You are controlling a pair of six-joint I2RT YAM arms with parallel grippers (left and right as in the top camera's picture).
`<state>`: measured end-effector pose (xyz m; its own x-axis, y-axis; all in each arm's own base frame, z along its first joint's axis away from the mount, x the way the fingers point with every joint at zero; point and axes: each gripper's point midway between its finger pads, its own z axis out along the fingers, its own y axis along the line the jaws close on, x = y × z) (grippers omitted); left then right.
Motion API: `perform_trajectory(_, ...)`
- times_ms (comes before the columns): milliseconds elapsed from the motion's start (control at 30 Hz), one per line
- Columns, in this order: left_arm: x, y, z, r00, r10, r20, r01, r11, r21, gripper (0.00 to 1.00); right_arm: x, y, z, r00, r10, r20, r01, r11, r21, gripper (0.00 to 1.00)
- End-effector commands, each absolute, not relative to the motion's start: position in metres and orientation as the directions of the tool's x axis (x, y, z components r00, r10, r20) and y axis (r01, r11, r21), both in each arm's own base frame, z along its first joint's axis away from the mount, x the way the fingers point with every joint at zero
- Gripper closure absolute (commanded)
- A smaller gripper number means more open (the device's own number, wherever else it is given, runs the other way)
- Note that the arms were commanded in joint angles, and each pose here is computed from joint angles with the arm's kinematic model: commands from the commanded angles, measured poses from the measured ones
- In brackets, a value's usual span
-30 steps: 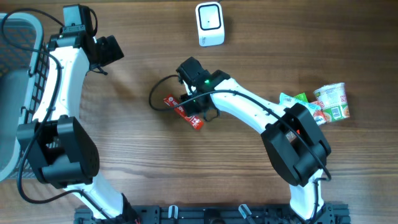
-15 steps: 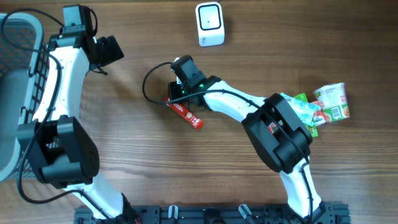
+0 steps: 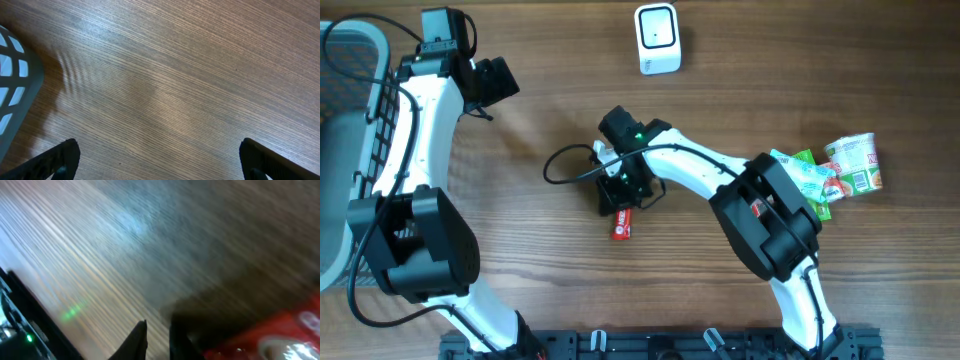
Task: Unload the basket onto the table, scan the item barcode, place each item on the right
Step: 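Grasp the red Nescafe stick by its end with the right gripper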
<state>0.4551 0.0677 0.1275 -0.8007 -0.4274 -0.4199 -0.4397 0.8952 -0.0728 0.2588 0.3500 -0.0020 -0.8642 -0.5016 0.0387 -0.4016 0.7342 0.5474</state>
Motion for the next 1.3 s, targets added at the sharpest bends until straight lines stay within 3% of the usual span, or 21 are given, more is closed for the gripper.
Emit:
perform_trajectory(0, 0.456, 0.067, 0.128, -0.799, -0.43, -0.421, -0.44, 0.895, -0.08, 0.0, 0.284, 0.316, -0.009, -0.838, -0.545, 0.001, -0.497, 0.766, 0.408, 0.76)
perform_trajectory(167, 0.456, 0.067, 0.128, -0.799, -0.43, -0.421, -0.439, 0.895, -0.08, 0.0, 0.302, 0.318, 0.055, -0.833, -0.543, -0.105, -0.534, 0.738, 0.412, 0.74)
perform_trajectory(267, 0.456, 0.067, 0.128, -0.799, -0.43, -0.421, -0.439, 0.895, -0.08, 0.0, 0.298, 0.303, 0.073, -0.836, -0.54, -0.102, -0.537, 0.763, 0.36, 0.69)
perform_trajectory(400, 0.456, 0.067, 0.128, -0.799, -0.43, -0.421, -0.44, 0.895, -0.08, 0.0, 0.283, 0.277, 0.065, -0.835, -0.55, 0.001, -0.53, 0.806, 0.266, 0.67)
perform_trajectory(600, 0.456, 0.067, 0.128, -0.799, -0.43, -0.421, -0.44, 0.895, -0.08, 0.0, 0.26, 0.255, 0.037, -0.843, -0.529, 0.099, -0.52, 0.848, 0.104, 0.7)
perform_trajectory(667, 0.456, 0.067, 0.128, -0.799, -0.43, -0.421, -0.439, 0.895, -0.08, 0.0, 0.253, 0.259, 0.024, -0.848, -0.523, 0.092, -0.516, 0.852, 0.085, 0.77)
perform_trajectory(933, 0.456, 0.067, 0.128, -0.799, -0.43, -0.421, -0.439, 0.895, -0.08, 0.0, 0.259, 0.257, 0.005, -0.83, -0.557, -0.005, -0.55, 0.821, -0.156, 0.73)
perform_trajectory(1267, 0.456, 0.067, 0.128, -0.799, -0.43, -0.421, -0.439, 0.895, -0.08, 0.0, 0.254, 0.255, 0.005, -0.84, -0.542, 0.006, -0.535, 0.828, -0.164, 0.78)
